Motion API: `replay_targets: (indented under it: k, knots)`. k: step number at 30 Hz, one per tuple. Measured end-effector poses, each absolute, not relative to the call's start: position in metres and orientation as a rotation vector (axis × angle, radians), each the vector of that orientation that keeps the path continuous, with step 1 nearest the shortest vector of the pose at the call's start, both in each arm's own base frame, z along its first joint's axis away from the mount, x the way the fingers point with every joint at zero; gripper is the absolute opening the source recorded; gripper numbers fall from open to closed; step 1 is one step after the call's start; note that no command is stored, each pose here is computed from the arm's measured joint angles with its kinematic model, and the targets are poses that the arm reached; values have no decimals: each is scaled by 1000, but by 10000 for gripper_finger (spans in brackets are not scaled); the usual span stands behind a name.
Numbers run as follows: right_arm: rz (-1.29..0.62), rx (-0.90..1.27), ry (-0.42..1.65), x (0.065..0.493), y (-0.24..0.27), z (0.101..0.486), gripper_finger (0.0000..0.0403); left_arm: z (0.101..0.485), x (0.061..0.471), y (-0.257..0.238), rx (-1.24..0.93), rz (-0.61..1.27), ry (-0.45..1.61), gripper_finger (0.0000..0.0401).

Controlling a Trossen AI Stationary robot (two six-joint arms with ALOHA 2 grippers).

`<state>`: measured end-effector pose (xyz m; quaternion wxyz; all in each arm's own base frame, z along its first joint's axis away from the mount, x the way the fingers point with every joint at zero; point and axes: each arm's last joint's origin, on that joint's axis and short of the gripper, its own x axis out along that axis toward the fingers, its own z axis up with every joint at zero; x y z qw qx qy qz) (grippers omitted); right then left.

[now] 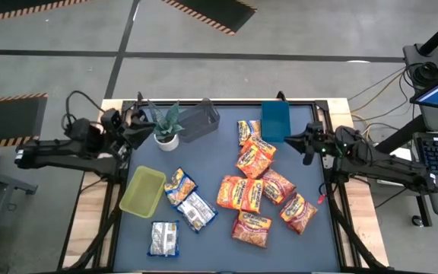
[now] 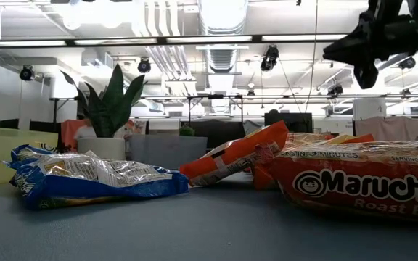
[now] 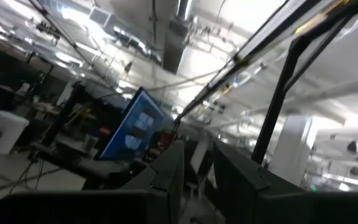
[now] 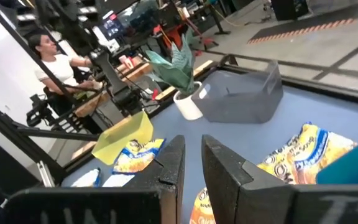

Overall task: Sort Maruchan noodles
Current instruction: Put the orange noodle pack into blue bin

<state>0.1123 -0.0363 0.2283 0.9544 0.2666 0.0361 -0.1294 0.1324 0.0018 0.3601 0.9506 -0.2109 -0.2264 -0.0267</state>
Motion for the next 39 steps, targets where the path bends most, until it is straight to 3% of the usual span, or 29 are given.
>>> replay_targets:
  k: [14,25,33,39]
  knots:
    - [-297,579,196,115,-37,188,43,311,238,-29,-376,-52,-20,70]
    - [-287,562,153,117,-38,190,43,263,309,-40,-259,10,208,70]
    - [-400,475,83,117,-42,195,43,250,345,-35,-46,28,387,70]
    - [-431,496,3,117,-43,204,43,238,353,-30,-39,46,433,70]
